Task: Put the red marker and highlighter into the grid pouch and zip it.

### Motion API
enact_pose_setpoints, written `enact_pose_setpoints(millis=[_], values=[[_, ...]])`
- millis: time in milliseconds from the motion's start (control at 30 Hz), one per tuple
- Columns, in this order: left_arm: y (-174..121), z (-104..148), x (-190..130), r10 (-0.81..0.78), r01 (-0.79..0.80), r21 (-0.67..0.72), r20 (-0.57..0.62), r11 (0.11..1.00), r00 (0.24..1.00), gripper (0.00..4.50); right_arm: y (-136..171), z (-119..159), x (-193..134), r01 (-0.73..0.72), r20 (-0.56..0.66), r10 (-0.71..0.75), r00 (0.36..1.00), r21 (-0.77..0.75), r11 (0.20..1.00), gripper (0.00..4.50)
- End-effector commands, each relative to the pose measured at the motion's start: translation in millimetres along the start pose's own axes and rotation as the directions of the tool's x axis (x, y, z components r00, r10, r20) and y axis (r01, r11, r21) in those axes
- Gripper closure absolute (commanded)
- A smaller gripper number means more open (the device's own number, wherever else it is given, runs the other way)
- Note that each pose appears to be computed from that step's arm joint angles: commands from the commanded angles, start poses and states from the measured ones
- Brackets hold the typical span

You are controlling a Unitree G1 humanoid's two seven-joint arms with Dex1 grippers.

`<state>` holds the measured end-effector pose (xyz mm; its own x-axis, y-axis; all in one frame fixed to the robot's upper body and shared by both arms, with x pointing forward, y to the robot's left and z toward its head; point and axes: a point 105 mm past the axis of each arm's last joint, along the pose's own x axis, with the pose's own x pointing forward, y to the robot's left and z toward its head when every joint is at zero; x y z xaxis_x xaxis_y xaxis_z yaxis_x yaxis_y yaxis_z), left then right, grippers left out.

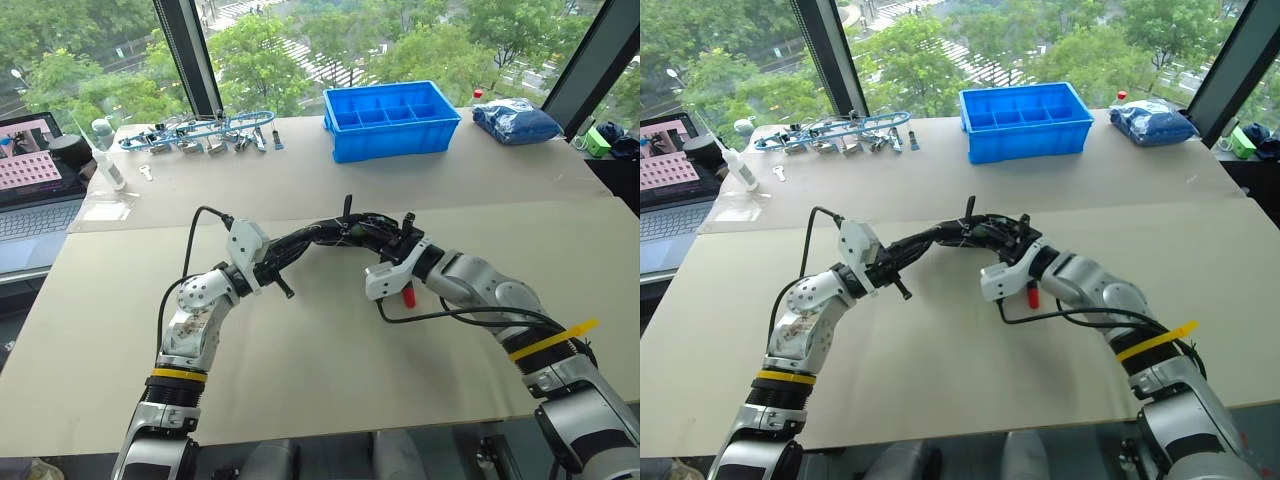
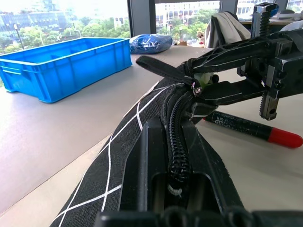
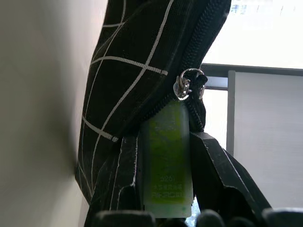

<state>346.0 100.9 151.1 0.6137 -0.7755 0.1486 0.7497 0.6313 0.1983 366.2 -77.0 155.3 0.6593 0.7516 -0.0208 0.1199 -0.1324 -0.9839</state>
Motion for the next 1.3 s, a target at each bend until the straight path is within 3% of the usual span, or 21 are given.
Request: enact_pose_setpoints(millis=[33, 133, 267, 333, 533, 567, 667, 733, 767, 900, 933, 967, 1067, 1200, 1300], values=[[-6, 18, 8, -0.038, 0.037, 0.017, 0.069, 0.999, 0.997, 4.5, 12, 34, 8, -0.095, 0.197, 0.085, 0.977, 0.044, 0.994, 3.48], [-7, 19, 7, -0.039, 0.038, 0.012, 0.071, 0.999, 0.997, 4.5, 28, 24, 3, -0.233, 0.202, 0.196, 0.96, 0.18, 0.956, 3.48], [-9, 18, 5, -0.038, 0.038, 0.006, 0.073, 0.999, 0.997, 4.5, 18, 5, 2, -0.221, 0.145, 0.183, 0.972, 0.325, 0.92, 3.48], [-9, 19, 4, -0.036, 0.036, 0.004, 0.074, 0.999, 0.997, 4.5, 10, -4, 0, -0.203, 0.119, 0.167, 0.979, 0.455, 0.867, 2.48], [-8, 20, 4, -0.032, 0.032, 0.0, 0.077, 0.999, 0.997, 4.5, -13, -28, -15, -0.217, 0.081, 0.207, 0.975, 0.555, 0.803, 0.68], [-8, 20, 4, -0.032, 0.032, -0.001, 0.078, 0.999, 0.996, 4.5, -22, -32, -20, -0.208, 0.084, 0.196, 0.977, 0.571, 0.794, 0.45], [-7, 20, 4, -0.025, 0.026, -0.006, 0.079, 1.0, 0.997, 4.5, -39, -38, -32, -0.2, 0.097, 0.179, 0.979, 0.617, 0.761, 0.45], [-1, 19, 3, 0.014, -0.01, -0.04, 0.087, 0.999, 0.996, 4.5, -46, -38, -52, -0.26, 0.152, 0.217, 0.964, 0.712, 0.653, 0.45], [2, 19, 3, 0.032, -0.027, -0.056, 0.09, 0.998, 0.995, 4.5, -46, -36, -63, -0.302, 0.193, 0.246, 0.95, 0.77, 0.562, 0.45], [1, 16, 3, 0.034, -0.029, -0.06, 0.085, 0.998, 0.996, 4.5, -63, -29, -101, -0.338, 0.311, 0.211, 0.927, 0.936, 0.103, 0.45], [0, 16, 3, 0.031, -0.026, -0.06, 0.084, 0.998, 0.996, 4.5, -61, -31, -107, -0.318, 0.306, 0.219, 0.927, 0.948, 0.023, 0.45], [0, 16, 3, 0.031, -0.026, -0.06, 0.083, 0.998, 0.996, 4.5, -59, -31, -110, -0.301, 0.298, 0.23, 0.926, 0.953, -0.023, 0.45], [-1, 16, 3, 0.027, -0.022, -0.055, 0.082, 0.998, 0.996, 4.5, -29, -38, -117, -0.185, 0.183, 0.364, 0.913, 0.982, -0.03, 0.45], [-1, 15, 3, 0.028, -0.024, -0.054, 0.081, 0.998, 0.996, 4.5, 24, -43, -110, 0.105, -0.014, 0.539, 0.842, 0.985, -0.139, 0.45], [-3, 13, 3, 0.023, -0.019, -0.054, 0.076, 0.998, 0.997, 4.5, 38, -39, -99, 0.202, -0.087, 0.587, 0.805, 0.97, -0.133, 0.45]])
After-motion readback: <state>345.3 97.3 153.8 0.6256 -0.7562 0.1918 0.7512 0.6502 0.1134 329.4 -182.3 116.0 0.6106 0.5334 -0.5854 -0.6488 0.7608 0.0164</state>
